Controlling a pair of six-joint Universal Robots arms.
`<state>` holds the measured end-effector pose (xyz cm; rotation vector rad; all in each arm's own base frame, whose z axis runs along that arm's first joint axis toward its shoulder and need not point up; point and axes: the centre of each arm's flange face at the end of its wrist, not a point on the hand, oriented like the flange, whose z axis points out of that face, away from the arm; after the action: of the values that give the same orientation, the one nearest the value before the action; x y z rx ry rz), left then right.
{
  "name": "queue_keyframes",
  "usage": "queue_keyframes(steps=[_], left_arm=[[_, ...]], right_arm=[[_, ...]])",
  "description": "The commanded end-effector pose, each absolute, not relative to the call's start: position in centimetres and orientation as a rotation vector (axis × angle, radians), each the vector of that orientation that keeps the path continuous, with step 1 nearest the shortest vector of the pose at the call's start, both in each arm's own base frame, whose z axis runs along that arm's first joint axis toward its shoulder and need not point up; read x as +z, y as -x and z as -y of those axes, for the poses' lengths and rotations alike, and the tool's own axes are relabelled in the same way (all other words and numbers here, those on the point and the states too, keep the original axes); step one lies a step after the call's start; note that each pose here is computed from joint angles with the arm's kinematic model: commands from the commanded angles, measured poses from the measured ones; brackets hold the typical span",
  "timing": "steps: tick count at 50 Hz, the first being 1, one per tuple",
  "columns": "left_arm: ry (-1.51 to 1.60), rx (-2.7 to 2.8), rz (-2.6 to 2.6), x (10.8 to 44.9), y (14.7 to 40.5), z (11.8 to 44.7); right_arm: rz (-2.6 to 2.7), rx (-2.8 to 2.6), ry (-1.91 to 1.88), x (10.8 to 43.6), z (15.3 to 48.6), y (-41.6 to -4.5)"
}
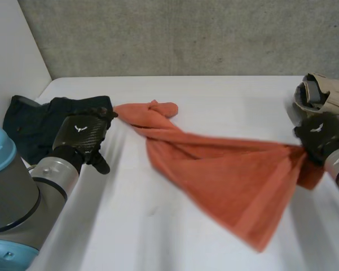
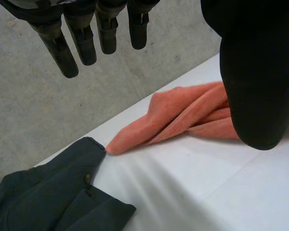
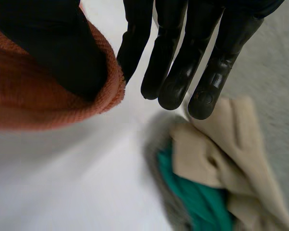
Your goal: Fold the laundry.
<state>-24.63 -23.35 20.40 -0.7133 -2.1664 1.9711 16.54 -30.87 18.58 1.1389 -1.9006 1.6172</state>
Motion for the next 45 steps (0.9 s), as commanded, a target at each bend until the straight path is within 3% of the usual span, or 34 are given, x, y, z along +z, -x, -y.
queue_keyframes(steps=[1, 8, 14, 19, 31, 40, 45], left_arm=[[0.747, 1.957, 2.116, 20.7, 25.0, 23.7], [0.757, 1.967, 2.086, 21.0, 25.4, 24.0], [0.755, 1.995, 2.05, 21.6, 25.7, 24.4], [0.769, 2.028, 1.982, 22.1, 26.5, 25.2], [0.97, 1.907, 1.851, 19.5, 30.1, 29.1], [1.269, 1.855, 1.788, 15.9, 32.9, 29.2], [1.29, 1.83, 1.788, 14.7, 33.6, 29.2]], right_arm=[[1.847, 1.588, -1.132, 17.5, 36.1, -15.6], [1.915, 1.631, -1.074, 17.5, 36.3, -16.1], [2.087, 1.837, -0.884, 22.2, 32.3, -17.1], [2.293, 1.869, -0.856, 23.1, 29.1, -17.6], [2.757, 1.592, -0.911, 17.9, 23.1, -19.1], [2.729, 1.618, -0.933, 15.8, 22.2, -19.1], [2.73, 1.606, -0.954, 14.5, 21.9, -19.2]])
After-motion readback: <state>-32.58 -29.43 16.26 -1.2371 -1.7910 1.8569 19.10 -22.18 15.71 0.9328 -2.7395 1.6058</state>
